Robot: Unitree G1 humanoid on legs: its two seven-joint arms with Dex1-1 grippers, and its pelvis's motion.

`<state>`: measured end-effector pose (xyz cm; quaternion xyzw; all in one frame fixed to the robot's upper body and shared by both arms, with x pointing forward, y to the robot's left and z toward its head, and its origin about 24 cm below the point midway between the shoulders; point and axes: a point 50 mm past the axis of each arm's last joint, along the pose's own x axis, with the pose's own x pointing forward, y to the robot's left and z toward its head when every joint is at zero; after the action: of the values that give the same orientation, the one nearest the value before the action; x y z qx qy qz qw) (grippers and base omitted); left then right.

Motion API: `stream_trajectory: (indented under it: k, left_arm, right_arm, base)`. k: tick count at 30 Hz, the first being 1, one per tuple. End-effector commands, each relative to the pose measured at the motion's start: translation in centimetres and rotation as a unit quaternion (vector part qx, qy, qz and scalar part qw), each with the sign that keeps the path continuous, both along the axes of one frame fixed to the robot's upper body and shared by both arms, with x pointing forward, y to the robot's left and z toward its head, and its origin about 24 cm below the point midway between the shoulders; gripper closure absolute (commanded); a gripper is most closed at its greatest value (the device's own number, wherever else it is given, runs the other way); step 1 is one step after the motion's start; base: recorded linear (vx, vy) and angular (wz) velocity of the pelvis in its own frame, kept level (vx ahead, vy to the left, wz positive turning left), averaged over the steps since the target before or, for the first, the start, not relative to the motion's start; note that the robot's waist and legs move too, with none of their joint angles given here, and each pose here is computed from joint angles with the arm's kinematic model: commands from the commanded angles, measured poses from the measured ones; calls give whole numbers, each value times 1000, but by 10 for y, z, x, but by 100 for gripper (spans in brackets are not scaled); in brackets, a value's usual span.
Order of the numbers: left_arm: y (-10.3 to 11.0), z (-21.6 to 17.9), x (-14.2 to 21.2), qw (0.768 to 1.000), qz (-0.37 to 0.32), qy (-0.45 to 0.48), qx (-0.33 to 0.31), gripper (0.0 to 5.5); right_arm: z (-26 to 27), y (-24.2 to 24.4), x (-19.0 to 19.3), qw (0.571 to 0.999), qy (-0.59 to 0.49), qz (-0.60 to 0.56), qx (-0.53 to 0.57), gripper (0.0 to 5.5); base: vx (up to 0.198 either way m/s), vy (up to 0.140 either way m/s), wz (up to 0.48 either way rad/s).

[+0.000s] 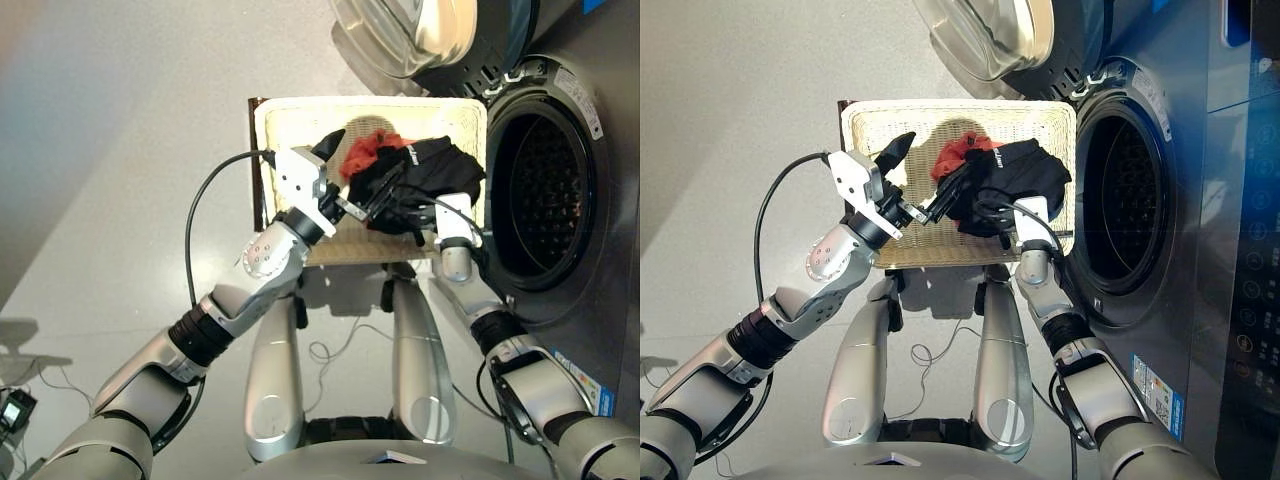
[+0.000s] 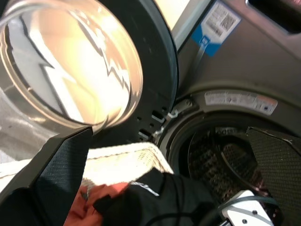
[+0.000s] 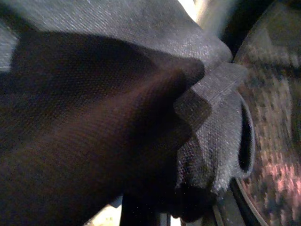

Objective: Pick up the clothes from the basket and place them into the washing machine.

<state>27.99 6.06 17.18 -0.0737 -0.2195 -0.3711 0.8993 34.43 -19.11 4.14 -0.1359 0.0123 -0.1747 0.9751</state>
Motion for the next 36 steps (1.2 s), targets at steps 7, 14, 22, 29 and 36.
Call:
stream_trajectory:
  k: [7,14,22,29,36]
  left_arm:
    - [-16,37,-28,992,-50,-97,-66,0]
    - [-17,36,-27,993,-52,-87,-65,0]
    - [-16,38,-26,993,-56,-80,-70,0]
    - [-16,37,-26,993,-57,-75,-71,0]
    - [-14,38,-24,994,-44,-66,-71,0]
  right_arm:
    - [51,-54,5,972,-141,-163,96,550]
    - [84,-104,-3,906,-234,-295,194,550]
    - [128,-155,-15,847,-310,-366,231,550]
    - [158,-187,-29,812,-350,-402,237,550]
    - [181,-206,-41,770,-394,-422,271,550]
  base:
    - [0,0,0]
    - [0,0,0]
    - [0,0,0]
    - [0,0,0]
    - [0,0,0]
